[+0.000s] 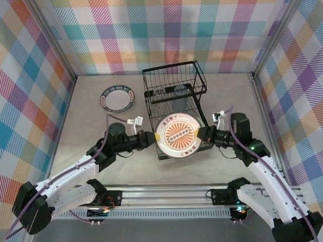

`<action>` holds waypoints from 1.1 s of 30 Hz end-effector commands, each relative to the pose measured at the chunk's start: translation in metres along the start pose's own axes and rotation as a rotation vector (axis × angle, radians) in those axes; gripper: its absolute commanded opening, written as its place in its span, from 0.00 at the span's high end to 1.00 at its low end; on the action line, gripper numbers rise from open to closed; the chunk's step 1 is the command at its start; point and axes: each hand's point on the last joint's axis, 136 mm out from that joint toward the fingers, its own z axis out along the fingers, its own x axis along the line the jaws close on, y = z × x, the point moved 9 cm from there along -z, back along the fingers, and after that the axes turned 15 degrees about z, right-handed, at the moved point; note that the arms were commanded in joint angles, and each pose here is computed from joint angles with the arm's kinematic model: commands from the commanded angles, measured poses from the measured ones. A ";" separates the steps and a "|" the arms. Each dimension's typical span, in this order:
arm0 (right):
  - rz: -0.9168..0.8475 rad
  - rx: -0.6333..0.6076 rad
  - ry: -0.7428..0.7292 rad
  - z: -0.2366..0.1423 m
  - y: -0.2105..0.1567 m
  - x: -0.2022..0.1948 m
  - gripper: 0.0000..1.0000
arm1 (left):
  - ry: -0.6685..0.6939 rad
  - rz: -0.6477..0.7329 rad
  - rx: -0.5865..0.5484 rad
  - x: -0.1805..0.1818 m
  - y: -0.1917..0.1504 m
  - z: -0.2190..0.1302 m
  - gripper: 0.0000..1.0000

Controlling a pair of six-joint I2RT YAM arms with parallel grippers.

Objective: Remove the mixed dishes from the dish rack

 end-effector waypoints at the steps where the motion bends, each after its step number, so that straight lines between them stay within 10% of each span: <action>1: -0.041 0.014 0.103 -0.005 -0.001 0.014 1.00 | -0.045 0.034 0.001 -0.004 -0.004 0.002 0.99; 10: -0.072 0.007 0.097 -0.006 -0.003 0.011 0.91 | 0.019 0.005 -0.064 -0.004 -0.002 -0.008 1.00; 16: -0.117 -0.023 0.112 -0.010 -0.006 0.008 0.02 | 0.021 -0.014 -0.095 -0.007 0.000 -0.015 1.00; 33: -0.357 -0.174 0.241 -0.040 -0.020 0.019 0.01 | 0.155 0.092 -0.247 -0.052 0.019 -0.084 1.00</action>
